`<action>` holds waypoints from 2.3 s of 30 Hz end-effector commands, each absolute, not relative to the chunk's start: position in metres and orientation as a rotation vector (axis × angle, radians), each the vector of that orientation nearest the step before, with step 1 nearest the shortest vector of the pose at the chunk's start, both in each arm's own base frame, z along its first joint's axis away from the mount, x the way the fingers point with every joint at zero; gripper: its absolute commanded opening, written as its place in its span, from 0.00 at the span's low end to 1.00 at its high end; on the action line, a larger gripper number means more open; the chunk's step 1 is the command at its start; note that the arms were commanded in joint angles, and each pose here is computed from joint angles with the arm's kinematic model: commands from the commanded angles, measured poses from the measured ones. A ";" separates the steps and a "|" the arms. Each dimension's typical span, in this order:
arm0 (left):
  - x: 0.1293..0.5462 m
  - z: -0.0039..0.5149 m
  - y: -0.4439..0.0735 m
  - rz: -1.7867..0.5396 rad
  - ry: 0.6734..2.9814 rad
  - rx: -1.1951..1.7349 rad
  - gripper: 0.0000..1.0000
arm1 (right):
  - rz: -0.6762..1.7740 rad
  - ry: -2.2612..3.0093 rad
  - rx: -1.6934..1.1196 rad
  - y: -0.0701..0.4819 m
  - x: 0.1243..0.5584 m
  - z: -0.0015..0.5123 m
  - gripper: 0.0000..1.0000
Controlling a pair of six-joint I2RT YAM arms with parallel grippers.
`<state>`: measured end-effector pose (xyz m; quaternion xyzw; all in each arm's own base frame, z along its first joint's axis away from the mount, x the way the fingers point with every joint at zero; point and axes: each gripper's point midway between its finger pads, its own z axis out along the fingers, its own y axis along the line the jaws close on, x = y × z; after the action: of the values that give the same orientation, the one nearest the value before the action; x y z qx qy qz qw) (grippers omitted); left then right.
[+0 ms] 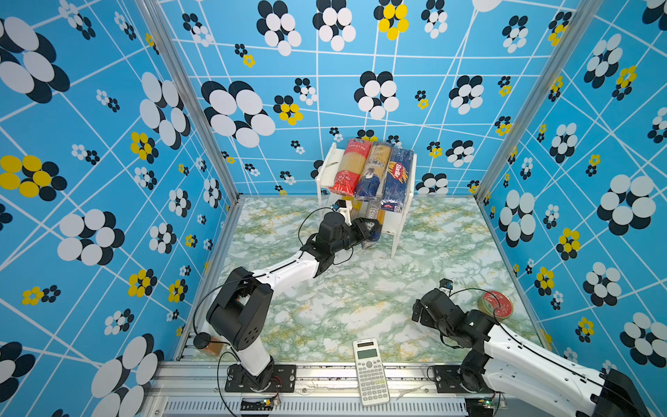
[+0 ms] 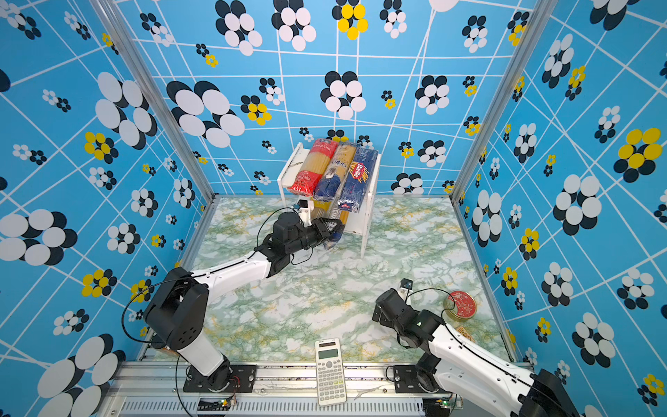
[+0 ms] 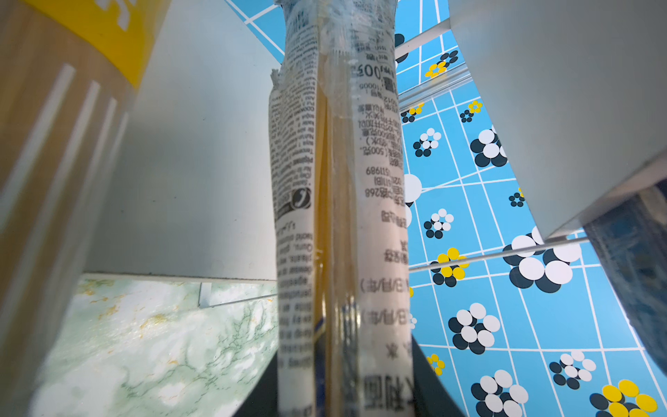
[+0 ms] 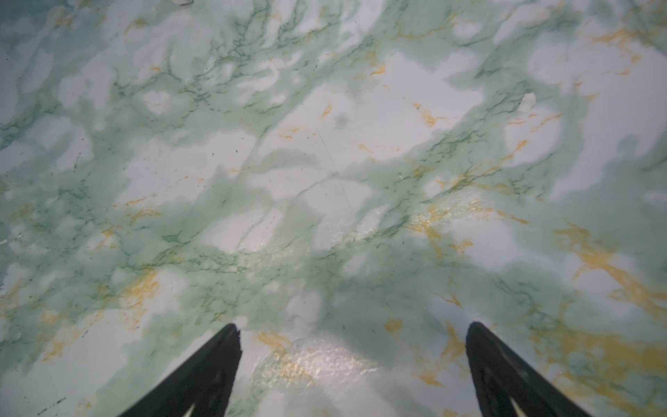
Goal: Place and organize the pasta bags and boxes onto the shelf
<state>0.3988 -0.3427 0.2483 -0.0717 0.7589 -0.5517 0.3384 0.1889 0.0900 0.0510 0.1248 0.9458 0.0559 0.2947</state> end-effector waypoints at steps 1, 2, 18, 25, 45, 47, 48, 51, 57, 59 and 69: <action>0.405 0.336 -0.349 -1.528 1.669 -0.063 0.00 | 0.131 2.540 0.350 0.084 0.183 0.045 0.99; 0.405 0.337 -0.350 -1.532 1.667 -0.063 0.00 | 0.129 2.541 0.348 0.084 0.183 0.045 0.99; 0.413 0.337 -0.349 -1.490 1.651 -0.064 0.00 | 0.133 2.545 0.344 0.085 0.182 0.044 0.99; 0.417 0.334 -0.348 -1.478 1.650 -0.075 0.03 | 0.134 2.544 0.344 0.083 0.180 0.044 0.99; 0.426 0.323 -0.347 -1.457 1.660 -0.108 0.22 | 0.149 2.545 0.331 0.086 0.181 0.048 0.99; 0.427 0.323 -0.347 -1.458 1.660 -0.110 0.23 | 0.149 2.544 0.329 0.086 0.181 0.048 0.99; 0.427 0.323 -0.347 -1.458 1.660 -0.110 0.24 | 0.148 2.545 0.330 0.086 0.182 0.048 0.99; 0.427 0.324 -0.347 -1.462 1.656 -0.108 0.26 | 0.149 2.545 0.328 0.087 0.182 0.048 0.99; 0.428 0.322 -0.346 -1.463 1.663 -0.115 0.28 | 0.150 2.542 0.327 0.087 0.183 0.049 0.99; 0.428 0.321 -0.346 -1.463 1.662 -0.117 0.30 | 0.148 2.544 0.326 0.087 0.182 0.048 0.99; 0.430 0.316 -0.343 -1.451 1.676 -0.137 0.37 | 0.145 2.541 0.337 0.084 0.181 0.048 0.99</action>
<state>0.4208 -0.3469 0.2375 -0.0827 0.7566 -0.5388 0.3610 0.1871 0.0923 0.0533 0.1239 0.9453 0.0686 0.2940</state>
